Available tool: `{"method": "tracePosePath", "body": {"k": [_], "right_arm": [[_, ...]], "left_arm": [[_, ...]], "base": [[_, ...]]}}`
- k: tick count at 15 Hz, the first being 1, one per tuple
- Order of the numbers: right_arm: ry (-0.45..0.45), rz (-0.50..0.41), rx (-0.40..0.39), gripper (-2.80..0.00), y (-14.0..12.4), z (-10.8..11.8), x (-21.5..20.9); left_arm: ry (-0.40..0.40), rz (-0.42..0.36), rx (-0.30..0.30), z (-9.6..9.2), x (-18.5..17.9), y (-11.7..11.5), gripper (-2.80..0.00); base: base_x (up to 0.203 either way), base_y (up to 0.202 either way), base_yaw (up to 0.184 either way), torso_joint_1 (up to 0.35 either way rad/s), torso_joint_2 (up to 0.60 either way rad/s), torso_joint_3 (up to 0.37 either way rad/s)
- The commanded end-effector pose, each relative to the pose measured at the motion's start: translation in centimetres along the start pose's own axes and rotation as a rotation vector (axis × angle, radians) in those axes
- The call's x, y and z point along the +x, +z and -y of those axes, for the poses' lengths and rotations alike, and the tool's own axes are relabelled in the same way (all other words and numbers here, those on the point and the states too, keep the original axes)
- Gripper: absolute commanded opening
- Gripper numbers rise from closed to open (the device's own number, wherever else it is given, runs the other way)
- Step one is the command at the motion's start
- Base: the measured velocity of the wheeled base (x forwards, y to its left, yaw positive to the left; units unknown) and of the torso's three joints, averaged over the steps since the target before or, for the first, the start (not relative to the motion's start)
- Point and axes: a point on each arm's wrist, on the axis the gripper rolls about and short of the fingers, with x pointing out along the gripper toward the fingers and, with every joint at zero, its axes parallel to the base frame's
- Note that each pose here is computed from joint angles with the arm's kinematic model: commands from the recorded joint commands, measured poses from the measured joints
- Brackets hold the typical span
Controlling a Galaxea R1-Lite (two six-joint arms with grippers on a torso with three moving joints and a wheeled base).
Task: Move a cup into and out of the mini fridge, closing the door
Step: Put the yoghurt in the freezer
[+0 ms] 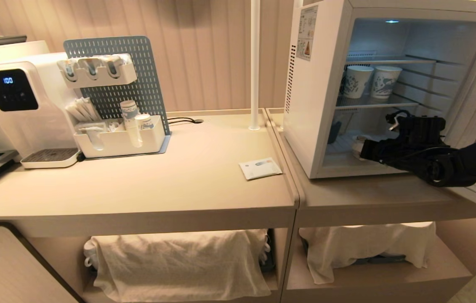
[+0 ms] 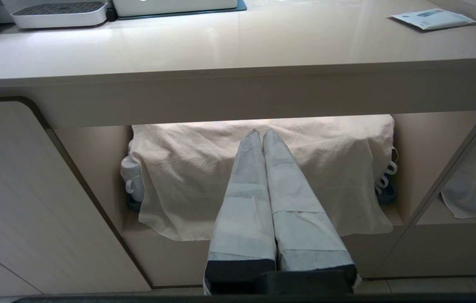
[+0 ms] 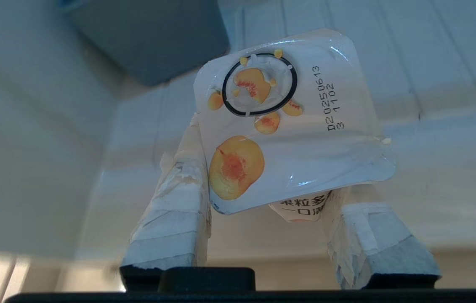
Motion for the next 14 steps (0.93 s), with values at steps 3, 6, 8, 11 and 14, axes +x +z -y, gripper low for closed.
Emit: {"method": "tracePosePath", "body": {"k": [3,6,8,11,14], "right_arm": [[0.006,0.01,-0.004,-2.8,-0.2,0.4,1.5],[0.0,0.004,-0.009,-2.8,-0.5,0.6,1.9],[-0.002,0.011,-0.018,-2.8,-0.3,0.6,1.8],[-0.009,0.01,-0.027,-2.8,-0.2,0.9,1.4],[-0.011,0.027,-0.028,-2.8,0.3,0.9,1.0]], "left_arm": [[0.001,0.0,0.0,0.0,0.0,0.0,-2.8],[0.001,0.0,0.0,0.0,0.0,0.0,-2.8],[0.001,0.0,0.0,0.0,0.0,0.0,-2.8],[0.001,0.0,0.0,0.0,0.0,0.0,-2.8],[0.001,0.0,0.0,0.0,0.0,0.0,-2.8]], "base": [[0.0,0.0,0.0,0.0,0.0,0.0],[0.0,0.0,0.0,0.0,0.0,0.0],[0.0,0.0,0.0,0.0,0.0,0.0],[0.0,0.0,0.0,0.0,0.0,0.0],[0.0,0.0,0.0,0.0,0.0,0.0]]}}
